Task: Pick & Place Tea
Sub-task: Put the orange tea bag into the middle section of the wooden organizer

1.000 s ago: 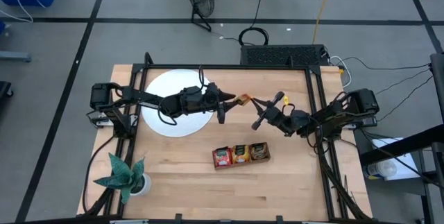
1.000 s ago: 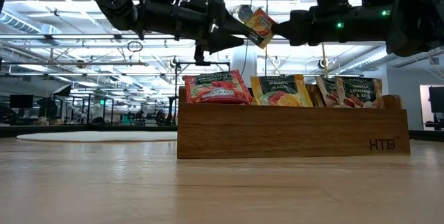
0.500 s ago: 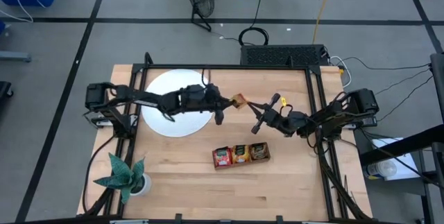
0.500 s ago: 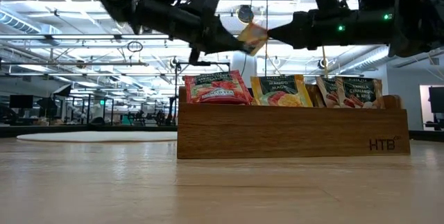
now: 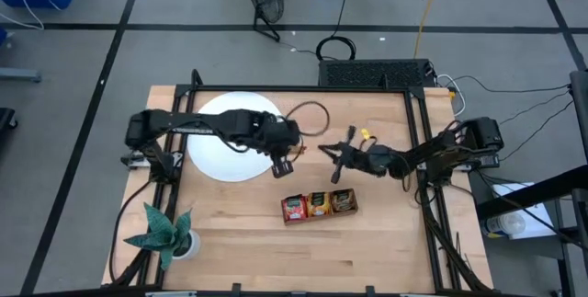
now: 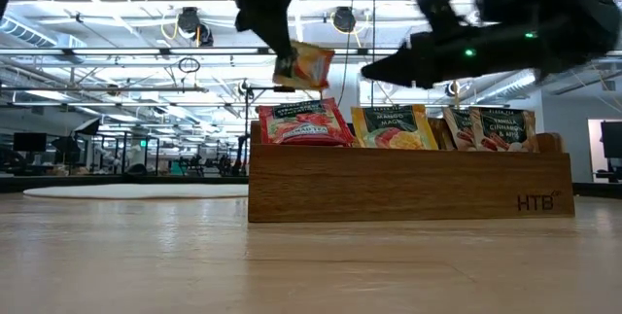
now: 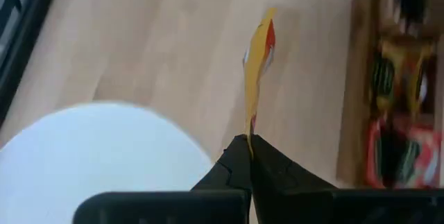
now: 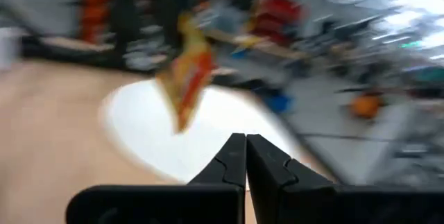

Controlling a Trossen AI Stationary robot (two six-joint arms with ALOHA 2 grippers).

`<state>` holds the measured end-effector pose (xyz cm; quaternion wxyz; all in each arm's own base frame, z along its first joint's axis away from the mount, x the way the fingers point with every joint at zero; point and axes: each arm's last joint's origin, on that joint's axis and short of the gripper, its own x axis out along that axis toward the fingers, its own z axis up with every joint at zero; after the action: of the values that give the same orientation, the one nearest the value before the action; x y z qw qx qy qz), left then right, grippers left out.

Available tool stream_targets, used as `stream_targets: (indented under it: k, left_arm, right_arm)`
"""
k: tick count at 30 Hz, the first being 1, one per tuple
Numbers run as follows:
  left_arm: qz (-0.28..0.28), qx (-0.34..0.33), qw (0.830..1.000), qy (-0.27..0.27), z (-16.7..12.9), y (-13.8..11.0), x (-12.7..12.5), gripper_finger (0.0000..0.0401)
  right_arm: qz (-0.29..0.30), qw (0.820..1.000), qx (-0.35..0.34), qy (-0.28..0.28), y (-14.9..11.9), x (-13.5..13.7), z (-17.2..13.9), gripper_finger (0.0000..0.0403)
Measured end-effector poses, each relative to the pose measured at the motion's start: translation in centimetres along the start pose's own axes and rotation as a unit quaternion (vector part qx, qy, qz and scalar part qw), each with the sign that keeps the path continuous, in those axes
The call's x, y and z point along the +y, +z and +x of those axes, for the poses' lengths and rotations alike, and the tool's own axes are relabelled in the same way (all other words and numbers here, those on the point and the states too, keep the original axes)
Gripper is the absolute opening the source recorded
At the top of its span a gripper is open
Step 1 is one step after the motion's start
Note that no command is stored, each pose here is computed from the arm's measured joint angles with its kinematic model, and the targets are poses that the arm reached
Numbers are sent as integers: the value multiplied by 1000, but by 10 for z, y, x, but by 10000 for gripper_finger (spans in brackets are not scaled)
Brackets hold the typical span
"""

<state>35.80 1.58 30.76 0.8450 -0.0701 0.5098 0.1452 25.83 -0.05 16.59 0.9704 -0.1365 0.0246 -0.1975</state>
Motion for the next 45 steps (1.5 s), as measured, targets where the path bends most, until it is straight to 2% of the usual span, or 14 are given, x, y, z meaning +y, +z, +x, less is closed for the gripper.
stream_targets:
  k: [4, 7, 10, 14, 18, 22, 28, 33, 39, 45]
  left_arm:
    - [34, 109, 993, 25, 17, -1, -14, 1]
    - [57, 192, 978, 55, 38, -9, -21, 1]
    - [77, 236, 966, 68, 56, -15, -26, 1]
    - [113, 218, 967, 66, 66, -14, -35, 1]
    - [130, 188, 972, 54, 63, -10, -40, 1]
    - [134, 182, 973, 53, 60, -9, -41, 0]
    - [137, 181, 972, 51, 60, -9, -41, 0]
    - [145, 182, 971, 45, 60, -9, -42, 0]
    - [144, 172, 974, 30, 62, -7, -44, 0]
    - [151, 165, 975, 12, 62, -6, -47, 0]
  right_arm:
    - [20, 991, 53, 120, 4, -1, 26, 0]
    - [18, 984, 84, 159, 12, -6, 43, 7]
    - [32, 975, 84, 204, 19, -11, 52, 35]
    - [60, 966, 68, 244, 24, -13, 57, 95]
    - [83, 964, 76, 243, 18, -10, 60, 153]
    - [96, 962, 70, 246, 8, -2, 65, 182]
    - [107, 959, 82, 248, -4, 4, 74, 175]
    - [114, 947, 94, 286, -14, 13, 85, 167]
    - [110, 946, 104, 288, -23, 20, 96, 165]
    - [110, 947, 93, 286, -21, 20, 98, 149]
